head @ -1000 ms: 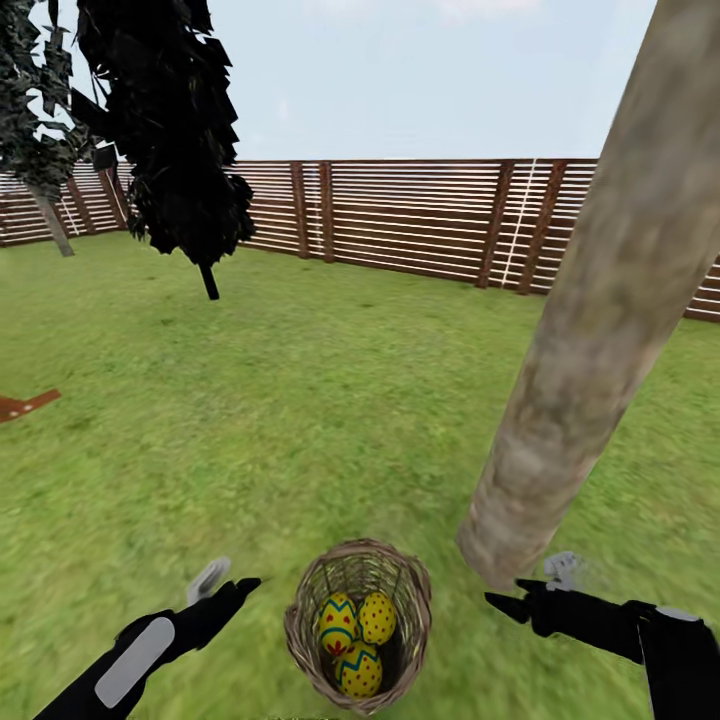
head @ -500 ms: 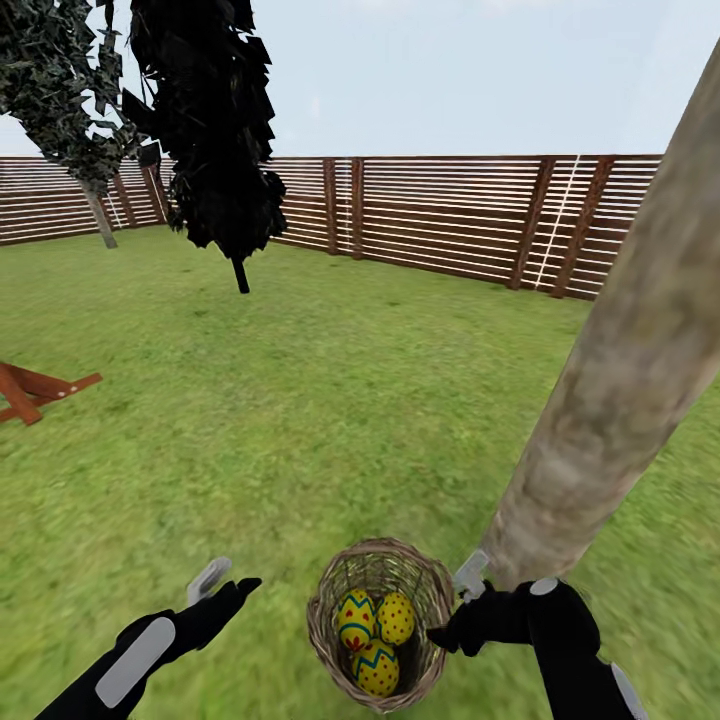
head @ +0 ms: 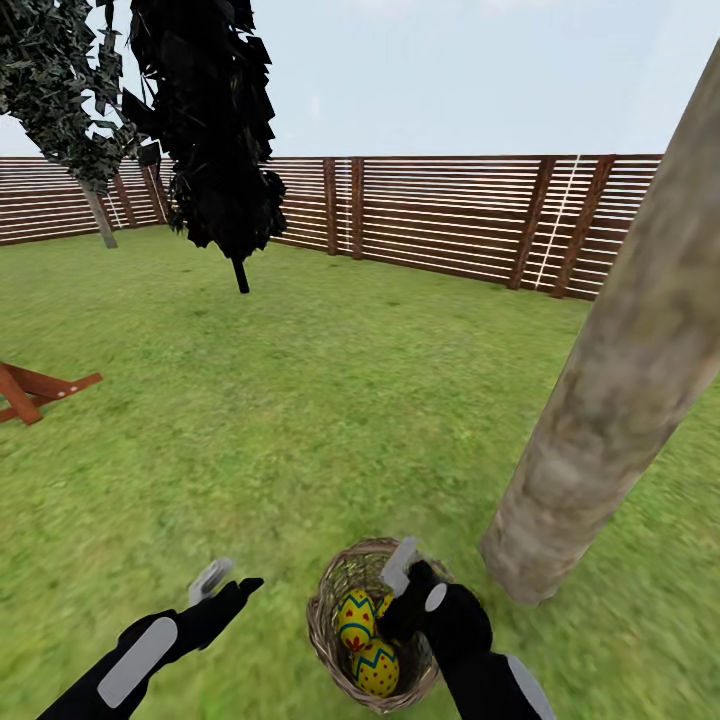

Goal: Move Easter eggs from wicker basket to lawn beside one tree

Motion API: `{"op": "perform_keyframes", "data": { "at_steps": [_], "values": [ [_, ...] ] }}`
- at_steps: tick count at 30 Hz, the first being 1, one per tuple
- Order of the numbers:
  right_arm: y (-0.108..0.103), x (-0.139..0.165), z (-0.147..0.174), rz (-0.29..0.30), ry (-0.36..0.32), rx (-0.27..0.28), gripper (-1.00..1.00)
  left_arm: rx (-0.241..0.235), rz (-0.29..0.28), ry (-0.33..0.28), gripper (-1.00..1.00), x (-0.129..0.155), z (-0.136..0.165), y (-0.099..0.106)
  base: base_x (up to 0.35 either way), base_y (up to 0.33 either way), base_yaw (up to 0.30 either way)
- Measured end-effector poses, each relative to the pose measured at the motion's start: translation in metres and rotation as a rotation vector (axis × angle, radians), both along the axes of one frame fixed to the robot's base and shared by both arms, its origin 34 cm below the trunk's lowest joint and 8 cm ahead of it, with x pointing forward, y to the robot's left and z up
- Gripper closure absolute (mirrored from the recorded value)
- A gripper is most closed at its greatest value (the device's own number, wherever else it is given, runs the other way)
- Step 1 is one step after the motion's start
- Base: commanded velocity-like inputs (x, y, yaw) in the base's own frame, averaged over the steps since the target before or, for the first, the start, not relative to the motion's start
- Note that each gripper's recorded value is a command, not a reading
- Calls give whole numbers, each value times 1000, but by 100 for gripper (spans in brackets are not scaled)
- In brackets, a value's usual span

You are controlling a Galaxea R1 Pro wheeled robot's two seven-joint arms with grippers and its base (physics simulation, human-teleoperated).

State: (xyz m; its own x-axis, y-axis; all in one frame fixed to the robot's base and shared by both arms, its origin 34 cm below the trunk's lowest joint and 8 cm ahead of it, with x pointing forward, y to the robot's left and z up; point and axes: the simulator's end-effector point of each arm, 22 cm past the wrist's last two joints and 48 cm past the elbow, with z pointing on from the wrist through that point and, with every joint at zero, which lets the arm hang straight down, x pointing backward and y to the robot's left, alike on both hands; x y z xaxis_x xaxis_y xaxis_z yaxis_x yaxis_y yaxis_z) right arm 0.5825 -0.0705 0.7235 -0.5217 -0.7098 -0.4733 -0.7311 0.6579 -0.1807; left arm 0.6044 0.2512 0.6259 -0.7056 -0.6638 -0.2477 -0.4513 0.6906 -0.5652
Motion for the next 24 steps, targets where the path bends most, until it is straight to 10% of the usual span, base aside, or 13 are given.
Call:
{"op": "perform_keyframes", "data": {
  "at_steps": [24],
  "values": [
    [21,10,-24,-43,-9,61,-100,-25,-8,3,-100,-1,-31,-19,0,0,0]
  ]
}}
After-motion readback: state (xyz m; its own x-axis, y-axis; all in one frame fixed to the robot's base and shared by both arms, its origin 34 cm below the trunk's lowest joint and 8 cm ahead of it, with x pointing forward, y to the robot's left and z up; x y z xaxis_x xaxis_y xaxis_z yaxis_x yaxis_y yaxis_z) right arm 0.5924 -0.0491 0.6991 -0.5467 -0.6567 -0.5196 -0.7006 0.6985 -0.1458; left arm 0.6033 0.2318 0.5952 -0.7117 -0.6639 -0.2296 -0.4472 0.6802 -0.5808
